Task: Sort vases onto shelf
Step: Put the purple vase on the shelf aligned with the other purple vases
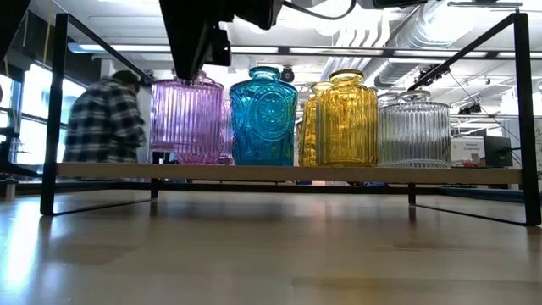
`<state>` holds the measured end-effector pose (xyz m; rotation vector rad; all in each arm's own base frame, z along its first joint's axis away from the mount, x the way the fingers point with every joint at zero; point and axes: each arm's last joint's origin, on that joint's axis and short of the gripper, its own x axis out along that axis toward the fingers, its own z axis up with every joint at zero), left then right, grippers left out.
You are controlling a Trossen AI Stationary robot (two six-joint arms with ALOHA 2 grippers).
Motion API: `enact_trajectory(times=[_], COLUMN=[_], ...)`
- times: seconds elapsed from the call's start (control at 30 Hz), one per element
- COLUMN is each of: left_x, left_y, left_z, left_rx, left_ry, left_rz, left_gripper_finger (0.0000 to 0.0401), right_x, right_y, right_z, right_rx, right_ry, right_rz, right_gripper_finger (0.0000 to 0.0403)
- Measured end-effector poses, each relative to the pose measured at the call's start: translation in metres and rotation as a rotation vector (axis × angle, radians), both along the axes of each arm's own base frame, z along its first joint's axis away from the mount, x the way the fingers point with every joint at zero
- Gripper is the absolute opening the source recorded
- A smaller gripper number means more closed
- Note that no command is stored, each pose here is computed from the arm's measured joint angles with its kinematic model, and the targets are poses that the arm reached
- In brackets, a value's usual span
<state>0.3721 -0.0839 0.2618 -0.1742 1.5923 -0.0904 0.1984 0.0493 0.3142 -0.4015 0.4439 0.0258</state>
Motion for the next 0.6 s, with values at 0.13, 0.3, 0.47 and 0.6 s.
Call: enact_trajectory(times=[0.13, 0.3, 0.47, 0.6], left_x=[0.0004, 0.0009, 0.0012, 0.0015], left_y=[0.0003, 0.0017, 0.0032, 0.0032], left_z=[-0.0001, -0.0001, -0.0001, -0.0001], left_rx=[0.013, 0.024, 0.025, 0.031], left_ry=[-0.007, -0.011, -0.011, -0.016], left_rz=[-0.004, -0.001, 0.003, -0.005], left_gripper_finger=[0.0016, 0.0016, 0.0016, 0.0016], right_x=[-0.0001, -0.0001, -0.0001, -0.0001], right_y=[0.0, 0.0, 0.0, 0.0], right_z=[-0.0003, -0.0003, -0.0003, -0.0003], right_rx=[-0.001, 0.001, 0.003, 0.003], right_ry=[0.003, 0.003, 0.003, 0.003], right_rz=[0.0, -0.001, -0.002, -0.002], right_gripper_finger=[0.0, 0.0, 0.0, 0.0])
